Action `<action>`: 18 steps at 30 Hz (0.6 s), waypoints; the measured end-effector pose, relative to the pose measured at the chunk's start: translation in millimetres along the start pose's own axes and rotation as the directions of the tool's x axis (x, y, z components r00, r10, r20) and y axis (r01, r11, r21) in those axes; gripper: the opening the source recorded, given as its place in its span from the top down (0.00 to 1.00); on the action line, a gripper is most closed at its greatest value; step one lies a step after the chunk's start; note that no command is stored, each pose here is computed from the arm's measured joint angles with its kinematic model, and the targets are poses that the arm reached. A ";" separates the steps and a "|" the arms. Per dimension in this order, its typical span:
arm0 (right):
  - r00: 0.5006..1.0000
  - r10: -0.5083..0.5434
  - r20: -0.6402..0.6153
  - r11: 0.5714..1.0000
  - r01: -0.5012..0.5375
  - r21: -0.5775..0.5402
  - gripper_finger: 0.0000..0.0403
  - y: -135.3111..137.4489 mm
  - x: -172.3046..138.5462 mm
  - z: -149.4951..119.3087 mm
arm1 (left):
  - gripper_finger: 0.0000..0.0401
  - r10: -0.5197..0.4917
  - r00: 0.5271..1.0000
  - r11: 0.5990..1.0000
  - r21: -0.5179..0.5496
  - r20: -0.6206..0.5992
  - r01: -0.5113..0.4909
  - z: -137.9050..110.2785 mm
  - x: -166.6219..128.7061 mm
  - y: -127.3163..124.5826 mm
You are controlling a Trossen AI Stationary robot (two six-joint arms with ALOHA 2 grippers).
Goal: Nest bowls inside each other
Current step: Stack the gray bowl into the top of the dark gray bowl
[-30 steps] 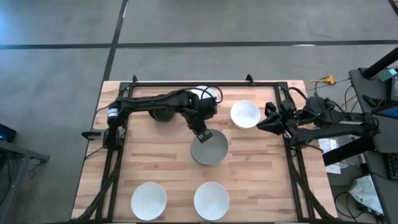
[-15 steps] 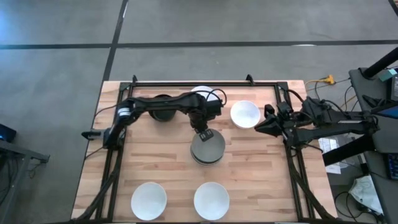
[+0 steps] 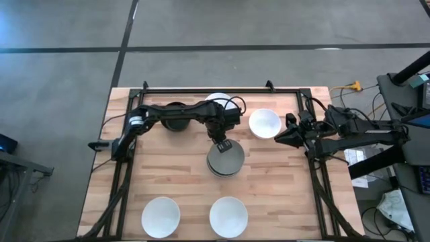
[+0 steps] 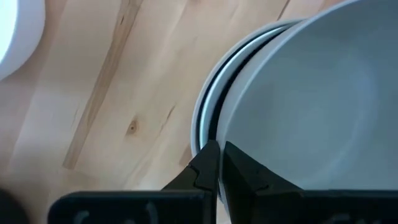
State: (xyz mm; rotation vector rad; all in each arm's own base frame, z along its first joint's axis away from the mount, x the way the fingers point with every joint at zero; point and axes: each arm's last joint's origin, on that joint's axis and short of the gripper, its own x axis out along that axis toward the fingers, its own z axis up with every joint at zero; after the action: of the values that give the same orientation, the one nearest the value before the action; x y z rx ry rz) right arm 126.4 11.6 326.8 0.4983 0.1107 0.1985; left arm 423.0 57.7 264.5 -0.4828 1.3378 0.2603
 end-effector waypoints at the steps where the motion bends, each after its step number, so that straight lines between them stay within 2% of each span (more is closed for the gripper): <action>1: 1.000 0.000 0.000 1.000 0.000 0.000 0.89 0.0 0.0 0.0 | 1.00 0.001 1.000 1.000 0.000 -0.003 -0.001 -0.2 0.8 0.2; 18: 1.000 -0.006 0.004 1.000 0.006 0.000 0.89 0.0 -0.1 0.3 | 1.00 0.016 1.000 1.000 0.006 -0.027 -0.016 1.4 16.5 1.5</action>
State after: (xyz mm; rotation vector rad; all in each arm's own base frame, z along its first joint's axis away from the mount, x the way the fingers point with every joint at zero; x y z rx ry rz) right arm 126.4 11.4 327.1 0.4985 0.1078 0.1917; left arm 427.1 58.2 248.5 -0.4723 1.3684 0.2641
